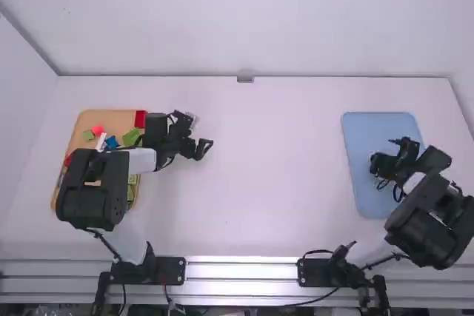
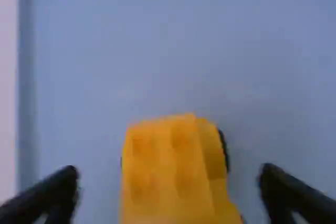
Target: Assemble lego blocks to make yellow taxi
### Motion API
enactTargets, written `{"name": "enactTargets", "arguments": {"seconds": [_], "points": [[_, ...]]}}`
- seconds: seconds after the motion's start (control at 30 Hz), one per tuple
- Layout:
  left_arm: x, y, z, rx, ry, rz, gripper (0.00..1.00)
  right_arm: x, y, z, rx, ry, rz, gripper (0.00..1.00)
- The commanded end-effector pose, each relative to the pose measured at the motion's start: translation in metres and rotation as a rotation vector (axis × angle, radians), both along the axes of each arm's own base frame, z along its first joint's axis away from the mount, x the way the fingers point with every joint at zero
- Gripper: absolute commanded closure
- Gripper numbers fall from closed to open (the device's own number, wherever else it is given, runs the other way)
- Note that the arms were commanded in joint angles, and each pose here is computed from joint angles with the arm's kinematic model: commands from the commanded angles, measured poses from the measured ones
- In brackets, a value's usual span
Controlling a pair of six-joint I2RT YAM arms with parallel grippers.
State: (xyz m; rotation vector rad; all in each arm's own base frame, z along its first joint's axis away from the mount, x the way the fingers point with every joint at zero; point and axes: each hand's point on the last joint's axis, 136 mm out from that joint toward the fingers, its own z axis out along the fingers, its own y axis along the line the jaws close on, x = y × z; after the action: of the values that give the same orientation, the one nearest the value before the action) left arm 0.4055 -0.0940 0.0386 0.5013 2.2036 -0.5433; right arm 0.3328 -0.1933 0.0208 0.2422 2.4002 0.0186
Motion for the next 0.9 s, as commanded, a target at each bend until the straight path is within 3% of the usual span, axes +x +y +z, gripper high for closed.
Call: {"name": "enactTargets", "arguments": {"seconds": [0.0, 0.1, 0.23, 0.4, 0.53, 0.73, 0.87], "points": [[0.003, 0.004, 0.020, -0.023, -0.019, 0.049, 0.01, 0.019, -0.009, 0.030, -0.074, 0.015, -0.008, 0.02], [0.000, 0.006, 0.038, -0.007, -0.043, 0.062, 0.01, 0.016, -0.005, 0.050, -0.113, 0.110, -0.047, 0.02], [-0.010, 0.015, 0.066, 0.088, -0.069, 0.137, 0.01, 0.021, 0.017, 0.087, -0.180, 0.150, -0.065, 0.02], [-0.039, 0.014, 0.120, 0.180, -0.152, 0.192, 0.01, 0.035, 0.090, 0.135, -0.236, 0.048, 0.129, 0.02], [-0.064, 0.002, 0.169, 0.154, -0.271, 0.165, 0.01, 0.039, 0.157, 0.166, -0.262, -0.050, 0.293, 0.02], [-0.094, 0.004, 0.220, 0.111, -0.407, 0.166, 0.01, 0.030, 0.237, 0.194, -0.274, -0.154, 0.499, 0.02], [-0.096, 0.020, 0.226, 0.097, -0.436, 0.241, 0.04, 0.027, 0.230, 0.199, -0.272, -0.183, 0.449, 0.05]]}}
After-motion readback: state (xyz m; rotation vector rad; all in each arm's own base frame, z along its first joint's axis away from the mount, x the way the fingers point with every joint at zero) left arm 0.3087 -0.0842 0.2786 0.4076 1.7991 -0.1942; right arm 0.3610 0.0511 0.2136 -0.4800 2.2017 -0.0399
